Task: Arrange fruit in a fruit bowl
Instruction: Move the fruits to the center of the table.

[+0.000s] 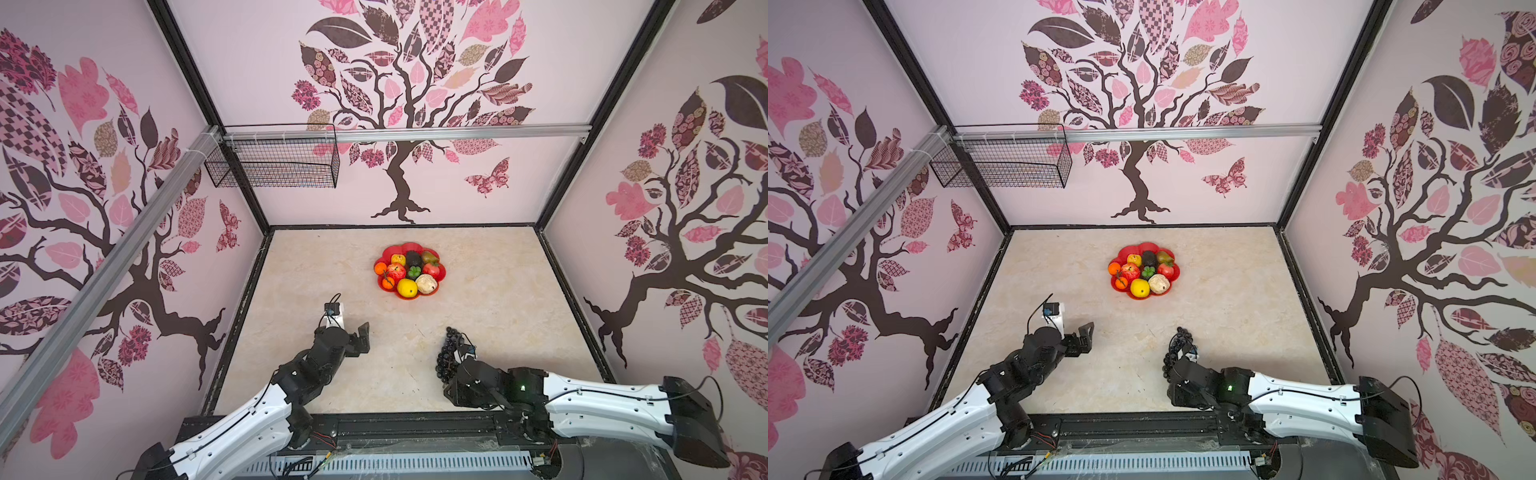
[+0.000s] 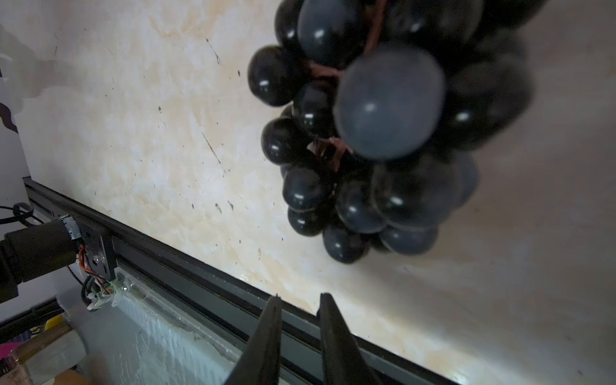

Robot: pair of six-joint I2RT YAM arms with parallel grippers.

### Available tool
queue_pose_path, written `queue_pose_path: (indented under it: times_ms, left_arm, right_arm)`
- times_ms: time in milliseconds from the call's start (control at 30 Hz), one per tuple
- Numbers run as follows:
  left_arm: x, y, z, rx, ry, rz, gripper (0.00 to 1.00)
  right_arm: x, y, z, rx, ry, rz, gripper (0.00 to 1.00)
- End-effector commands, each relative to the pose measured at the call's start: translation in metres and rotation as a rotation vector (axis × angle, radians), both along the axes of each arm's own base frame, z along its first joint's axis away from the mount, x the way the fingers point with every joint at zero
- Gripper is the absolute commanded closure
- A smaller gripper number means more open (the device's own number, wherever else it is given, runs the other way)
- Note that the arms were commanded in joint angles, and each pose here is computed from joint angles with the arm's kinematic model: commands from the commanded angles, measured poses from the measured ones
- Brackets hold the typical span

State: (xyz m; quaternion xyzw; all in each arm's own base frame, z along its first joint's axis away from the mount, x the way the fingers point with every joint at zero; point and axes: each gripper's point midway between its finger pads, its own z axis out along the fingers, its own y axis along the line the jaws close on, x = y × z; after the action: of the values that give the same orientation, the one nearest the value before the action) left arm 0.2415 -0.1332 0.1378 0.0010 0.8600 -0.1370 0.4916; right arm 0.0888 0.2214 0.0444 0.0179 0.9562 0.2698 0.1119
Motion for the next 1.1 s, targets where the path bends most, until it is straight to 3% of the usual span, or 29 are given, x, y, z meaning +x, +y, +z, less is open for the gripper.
queue_pose_path:
  times_ms: [0, 767, 967, 1067]
  left_arm:
    - [-0.001, 0.001, -0.008, 0.013, 0.006, -0.005, 0.02]
    - [0.003, -0.001, -0.014, 0.038, 0.020, -0.003, 0.02]
    - [0.003, -0.001, -0.014, 0.042, 0.022, -0.004, 0.02]
    - [0.003, -0.002, -0.014, 0.040, 0.023, -0.007, 0.02]
  right_arm:
    - [0.010, 0.001, -0.004, -0.026, -0.038, -0.036, 0.77]
    - [0.045, -0.017, -0.020, -0.110, -0.116, -0.066, 0.84]
    - [0.044, -0.009, -0.014, -0.076, -0.117, -0.041, 0.79]
    - [0.042, -0.008, -0.016, -0.076, -0.106, -0.035, 0.72]
